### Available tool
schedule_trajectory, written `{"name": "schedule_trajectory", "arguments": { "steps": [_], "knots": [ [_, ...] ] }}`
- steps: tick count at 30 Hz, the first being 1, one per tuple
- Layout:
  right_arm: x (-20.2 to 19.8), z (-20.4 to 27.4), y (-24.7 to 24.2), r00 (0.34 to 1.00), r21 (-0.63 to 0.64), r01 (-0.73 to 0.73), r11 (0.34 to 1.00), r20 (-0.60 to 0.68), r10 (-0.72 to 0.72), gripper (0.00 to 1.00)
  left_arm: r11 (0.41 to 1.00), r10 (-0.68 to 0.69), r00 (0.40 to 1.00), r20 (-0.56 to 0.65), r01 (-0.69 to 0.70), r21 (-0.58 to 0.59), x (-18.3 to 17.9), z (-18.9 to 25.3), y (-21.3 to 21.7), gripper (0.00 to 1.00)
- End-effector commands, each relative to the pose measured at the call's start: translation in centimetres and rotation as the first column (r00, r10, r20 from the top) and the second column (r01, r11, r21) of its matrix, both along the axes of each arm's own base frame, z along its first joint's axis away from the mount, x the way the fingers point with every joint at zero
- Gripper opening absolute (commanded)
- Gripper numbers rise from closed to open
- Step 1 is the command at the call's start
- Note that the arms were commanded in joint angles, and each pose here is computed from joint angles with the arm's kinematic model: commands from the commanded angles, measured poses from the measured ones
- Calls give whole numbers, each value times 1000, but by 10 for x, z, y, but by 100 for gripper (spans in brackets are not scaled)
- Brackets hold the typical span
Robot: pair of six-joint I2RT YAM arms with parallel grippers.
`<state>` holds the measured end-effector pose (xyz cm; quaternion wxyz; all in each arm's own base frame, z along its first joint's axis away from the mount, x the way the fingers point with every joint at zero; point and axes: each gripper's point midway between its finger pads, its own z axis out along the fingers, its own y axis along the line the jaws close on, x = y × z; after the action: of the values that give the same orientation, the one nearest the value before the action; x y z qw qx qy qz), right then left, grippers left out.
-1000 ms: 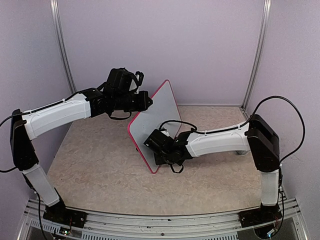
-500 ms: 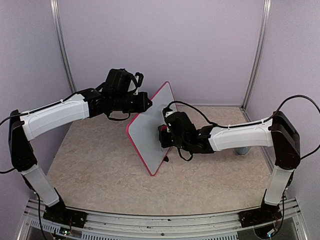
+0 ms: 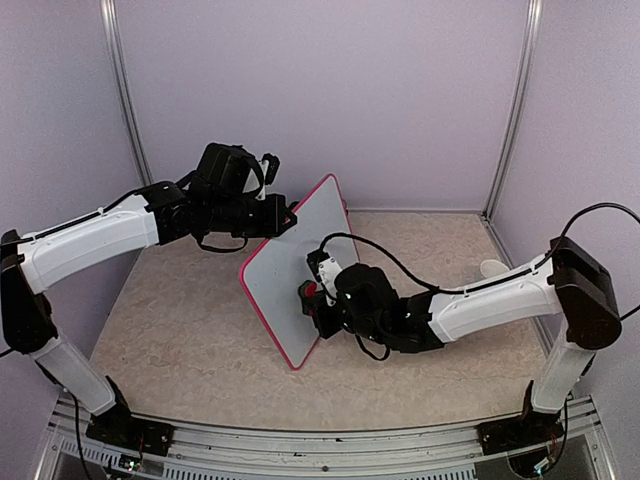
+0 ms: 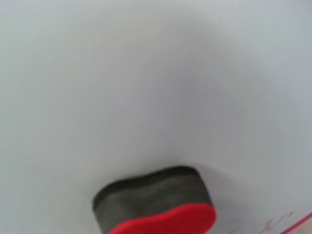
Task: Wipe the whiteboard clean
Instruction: Erase the whiteboard at the center of the board.
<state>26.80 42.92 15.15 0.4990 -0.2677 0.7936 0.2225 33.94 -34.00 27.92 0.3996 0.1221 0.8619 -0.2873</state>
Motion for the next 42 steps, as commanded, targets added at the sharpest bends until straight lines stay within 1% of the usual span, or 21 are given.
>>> {"name": "schedule_trajectory", "arguments": {
  "steps": [1, 4, 9, 15, 23, 28, 30, 35, 42],
  "knots": [
    [-5, -22, -2, 994, -59, 43, 997, 102, -37, 13, 998, -68, 992, -110, 68, -7, -25, -25, -15, 0],
    [-2, -42, -8, 990, -111, 94, 989, 115, -81, 13, 997, -76, 991, -112, 75, -6, -27, -26, -18, 0],
    [-1, -65, -9, 987, -172, 122, 977, 126, -101, 13, 997, -73, 991, -111, 73, -5, -28, -27, -20, 0],
    [-22, -76, 7, 989, -190, 55, 980, 145, -27, 13, 998, -68, 992, -106, 67, -13, -27, -25, -21, 0],
    [-67, -75, 27, 983, -142, -68, 988, 160, 91, 13, 997, -70, 993, -100, 68, -20, -27, -23, -22, 0],
    [-79, -75, 31, 978, -143, -95, 985, 172, 119, 14, 997, -71, 992, -100, 69, -24, -28, -22, -23, 0],
    [-76, -76, 28, 979, -151, -70, 986, 180, 97, 14, 997, -71, 992, -101, 69, -24, -28, -23, -23, 0],
    [-43, -86, 0, 976, -229, 121, 966, 204, -74, 13, 998, -67, 993, -96, 65, -24, -29, -20, -21, 0],
    [-13, -81, -22, 958, -249, 218, 944, 239, -158, 13, 997, -75, 992, -100, 73, -25, -30, -21, -23, 0]
  ]
}}
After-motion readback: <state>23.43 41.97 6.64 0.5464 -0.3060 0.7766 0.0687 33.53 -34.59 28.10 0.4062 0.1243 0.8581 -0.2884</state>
